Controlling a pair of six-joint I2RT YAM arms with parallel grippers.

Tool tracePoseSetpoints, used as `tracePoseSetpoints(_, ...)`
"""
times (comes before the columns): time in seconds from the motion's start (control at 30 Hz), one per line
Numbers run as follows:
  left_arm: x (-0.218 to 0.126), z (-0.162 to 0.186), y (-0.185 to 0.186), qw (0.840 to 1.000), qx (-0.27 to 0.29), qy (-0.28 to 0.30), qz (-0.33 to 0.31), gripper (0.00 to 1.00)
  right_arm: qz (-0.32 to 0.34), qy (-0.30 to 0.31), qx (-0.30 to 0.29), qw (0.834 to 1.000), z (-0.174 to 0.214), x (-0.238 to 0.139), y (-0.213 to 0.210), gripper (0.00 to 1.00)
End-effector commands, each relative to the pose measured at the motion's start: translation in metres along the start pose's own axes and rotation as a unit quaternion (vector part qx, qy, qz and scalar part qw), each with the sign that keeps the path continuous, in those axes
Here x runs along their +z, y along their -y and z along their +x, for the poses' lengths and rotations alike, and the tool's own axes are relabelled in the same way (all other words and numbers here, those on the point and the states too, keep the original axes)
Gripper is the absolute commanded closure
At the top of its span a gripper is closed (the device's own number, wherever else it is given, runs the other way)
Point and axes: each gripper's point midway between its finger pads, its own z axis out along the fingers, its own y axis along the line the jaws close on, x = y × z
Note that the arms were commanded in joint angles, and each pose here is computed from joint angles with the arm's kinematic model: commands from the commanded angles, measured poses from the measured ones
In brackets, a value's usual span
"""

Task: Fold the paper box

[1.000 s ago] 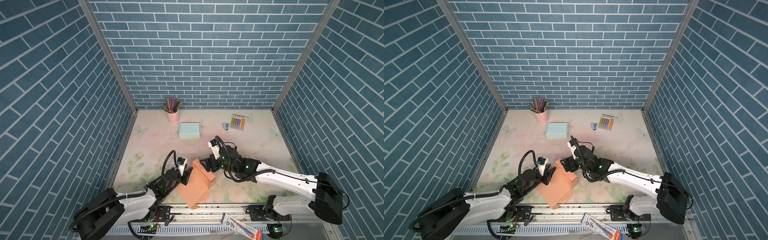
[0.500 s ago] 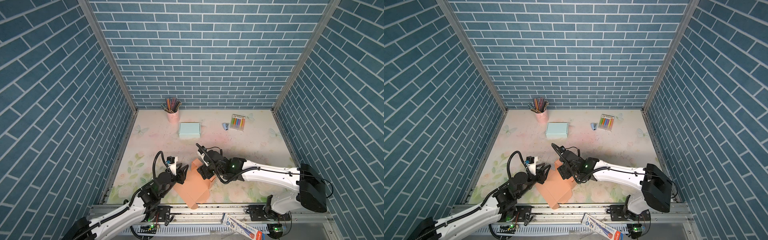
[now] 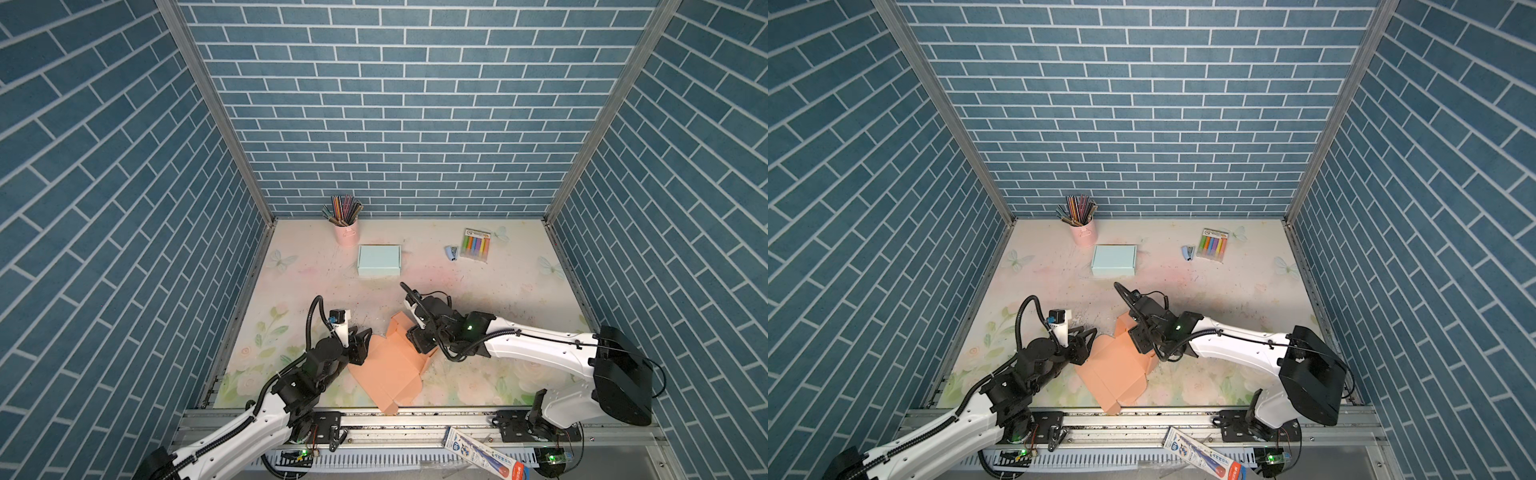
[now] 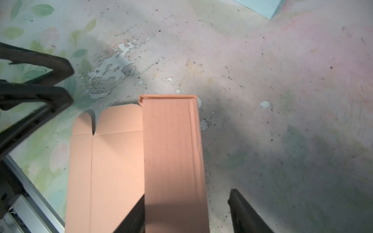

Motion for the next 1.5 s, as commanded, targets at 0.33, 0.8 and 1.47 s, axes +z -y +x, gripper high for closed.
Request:
tracePoseSetpoints(0.33,-0.005,-0.036,0.007,0.999,-0.007,-0.020,-0.047,0.49,-0.073,0.050,0.106,0.990,0.001,-0.012,0.046,0.44)
tracePoseSetpoints(0.8,-0.001,-0.027,0.027,0.998,-0.032,-0.047,0.008,0.14,-0.137,0.104,0.224,0.959,0.016,-0.023,0.097,0.44)
tracePoseSetpoints(1.47,0.018,0.022,0.070,0.975,-0.126,-0.110,0.144,0.12,-0.173,0.136,0.293,0.930,0.032,-0.024,0.121,0.46)
